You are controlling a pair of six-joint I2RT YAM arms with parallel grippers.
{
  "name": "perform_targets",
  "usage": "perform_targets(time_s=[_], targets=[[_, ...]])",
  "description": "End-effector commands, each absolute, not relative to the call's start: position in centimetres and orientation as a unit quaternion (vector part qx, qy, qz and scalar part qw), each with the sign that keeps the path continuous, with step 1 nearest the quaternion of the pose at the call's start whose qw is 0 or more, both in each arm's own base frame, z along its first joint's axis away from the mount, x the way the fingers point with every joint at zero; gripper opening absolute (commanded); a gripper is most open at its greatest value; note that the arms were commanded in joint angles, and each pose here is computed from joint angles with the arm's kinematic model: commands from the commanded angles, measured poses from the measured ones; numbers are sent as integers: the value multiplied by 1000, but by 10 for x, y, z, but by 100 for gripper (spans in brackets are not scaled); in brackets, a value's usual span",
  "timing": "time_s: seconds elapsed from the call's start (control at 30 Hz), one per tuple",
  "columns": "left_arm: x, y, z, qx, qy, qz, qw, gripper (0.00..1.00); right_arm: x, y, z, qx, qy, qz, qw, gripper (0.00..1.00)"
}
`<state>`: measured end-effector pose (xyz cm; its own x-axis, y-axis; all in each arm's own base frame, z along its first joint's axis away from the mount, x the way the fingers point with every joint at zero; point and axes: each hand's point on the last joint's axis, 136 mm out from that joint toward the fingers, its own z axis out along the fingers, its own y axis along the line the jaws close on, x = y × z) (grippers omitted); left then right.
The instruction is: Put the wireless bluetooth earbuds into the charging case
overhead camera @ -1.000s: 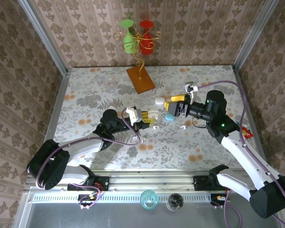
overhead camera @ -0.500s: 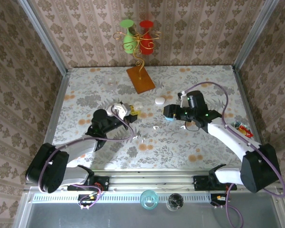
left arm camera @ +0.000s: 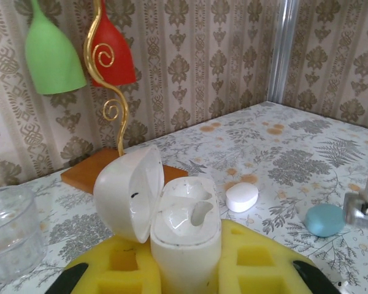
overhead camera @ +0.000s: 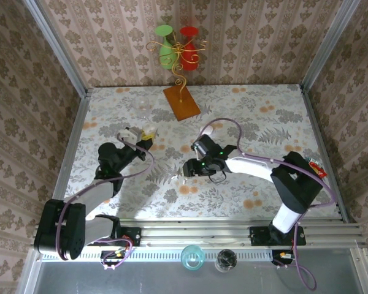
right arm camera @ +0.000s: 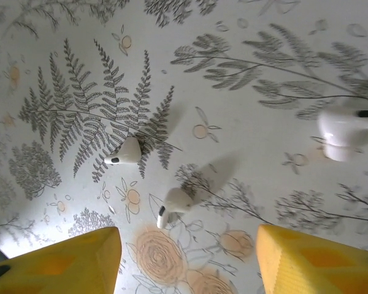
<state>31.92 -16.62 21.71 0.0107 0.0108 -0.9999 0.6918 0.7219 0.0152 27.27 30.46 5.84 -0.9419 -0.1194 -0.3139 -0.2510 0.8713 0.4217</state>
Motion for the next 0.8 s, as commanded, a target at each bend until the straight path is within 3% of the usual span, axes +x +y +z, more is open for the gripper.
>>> perform_targets(time_s=[0.0, 0.4, 0.77], targets=[[313, -162, 231, 265, 634, -266, 676, 0, 276, 302, 50, -114, 969, 163, 148, 59], [312, -142, 235, 239, 646, -255, 678, 0, 272, 313, 25, -227, 963, -12, 147, 58], [313, -144, 239, 245, 646, -256, 677, 0, 263, 306, 33, -234, 962, -22, 138, 53]])
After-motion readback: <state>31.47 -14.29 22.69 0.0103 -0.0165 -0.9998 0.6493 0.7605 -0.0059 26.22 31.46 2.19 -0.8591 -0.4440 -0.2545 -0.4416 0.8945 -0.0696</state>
